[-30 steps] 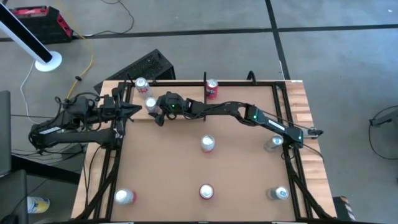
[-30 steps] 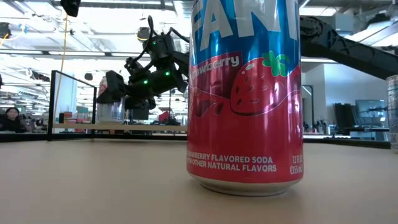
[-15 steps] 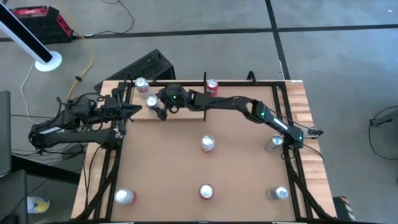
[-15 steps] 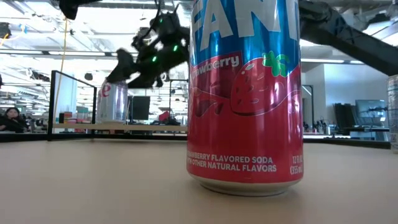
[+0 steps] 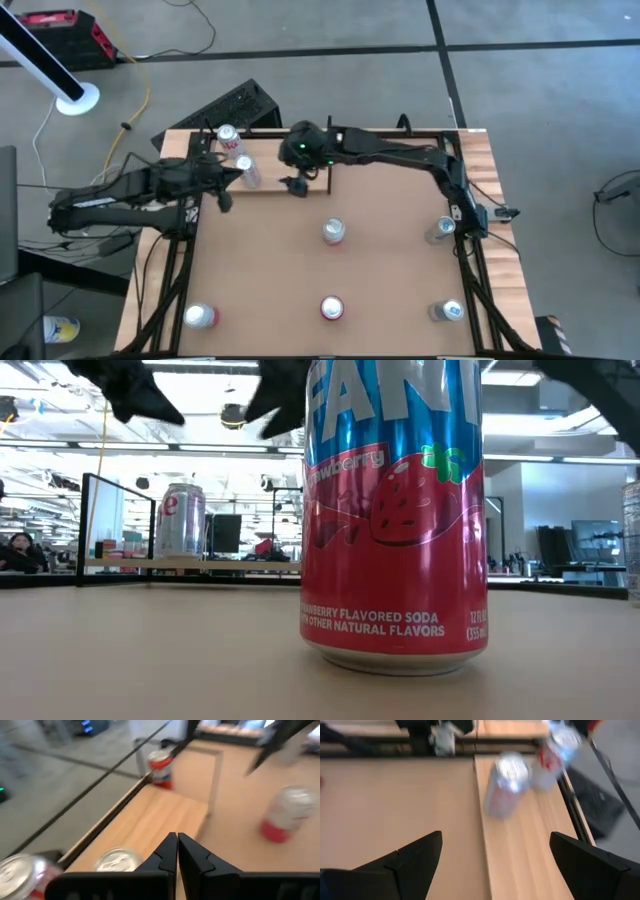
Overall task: Place canned beverage on shelf
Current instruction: Put the silver soda can on the shelf aligned with the other silver soda can
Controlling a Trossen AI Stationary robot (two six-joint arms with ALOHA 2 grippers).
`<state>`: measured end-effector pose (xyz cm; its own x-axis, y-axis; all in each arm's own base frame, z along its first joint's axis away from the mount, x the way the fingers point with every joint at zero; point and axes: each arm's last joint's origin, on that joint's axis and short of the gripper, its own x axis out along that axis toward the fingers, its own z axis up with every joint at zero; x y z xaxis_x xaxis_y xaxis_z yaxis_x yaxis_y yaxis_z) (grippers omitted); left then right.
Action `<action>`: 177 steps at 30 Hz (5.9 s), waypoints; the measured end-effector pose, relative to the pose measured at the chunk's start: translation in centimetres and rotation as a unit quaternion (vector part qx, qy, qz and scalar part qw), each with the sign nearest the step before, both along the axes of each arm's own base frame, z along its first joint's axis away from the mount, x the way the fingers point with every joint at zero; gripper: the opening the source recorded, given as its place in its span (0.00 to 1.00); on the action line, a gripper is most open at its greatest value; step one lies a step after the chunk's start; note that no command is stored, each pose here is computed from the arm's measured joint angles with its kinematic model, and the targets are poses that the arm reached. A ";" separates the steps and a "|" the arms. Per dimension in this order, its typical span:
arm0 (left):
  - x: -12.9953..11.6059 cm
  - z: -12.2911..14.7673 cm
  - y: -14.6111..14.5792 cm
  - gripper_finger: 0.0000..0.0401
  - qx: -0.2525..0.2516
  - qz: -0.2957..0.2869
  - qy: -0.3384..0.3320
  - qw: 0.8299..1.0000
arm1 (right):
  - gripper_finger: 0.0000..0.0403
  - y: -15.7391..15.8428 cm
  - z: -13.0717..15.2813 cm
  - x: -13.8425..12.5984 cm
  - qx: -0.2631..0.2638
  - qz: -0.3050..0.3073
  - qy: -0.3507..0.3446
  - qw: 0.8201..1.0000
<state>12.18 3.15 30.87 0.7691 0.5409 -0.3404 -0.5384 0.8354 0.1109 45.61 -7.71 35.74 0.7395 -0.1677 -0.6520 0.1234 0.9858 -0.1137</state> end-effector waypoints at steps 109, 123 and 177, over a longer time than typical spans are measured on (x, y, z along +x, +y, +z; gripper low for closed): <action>5.9 -0.8 9.5 0.62 -0.421 0.146 0.319 0.836 | 0.98 8.8 -11.2 -22.8 -0.150 -0.001 -0.335 0.930; 9.7 -0.1 5.5 0.62 -0.382 0.015 0.280 0.881 | 0.98 8.8 -11.2 -22.8 -0.150 -0.001 -0.335 0.930; 14.0 -3.8 14.9 0.00 -0.157 0.122 0.594 0.780 | 0.98 8.8 -11.2 -22.8 -0.160 0.003 -0.330 0.930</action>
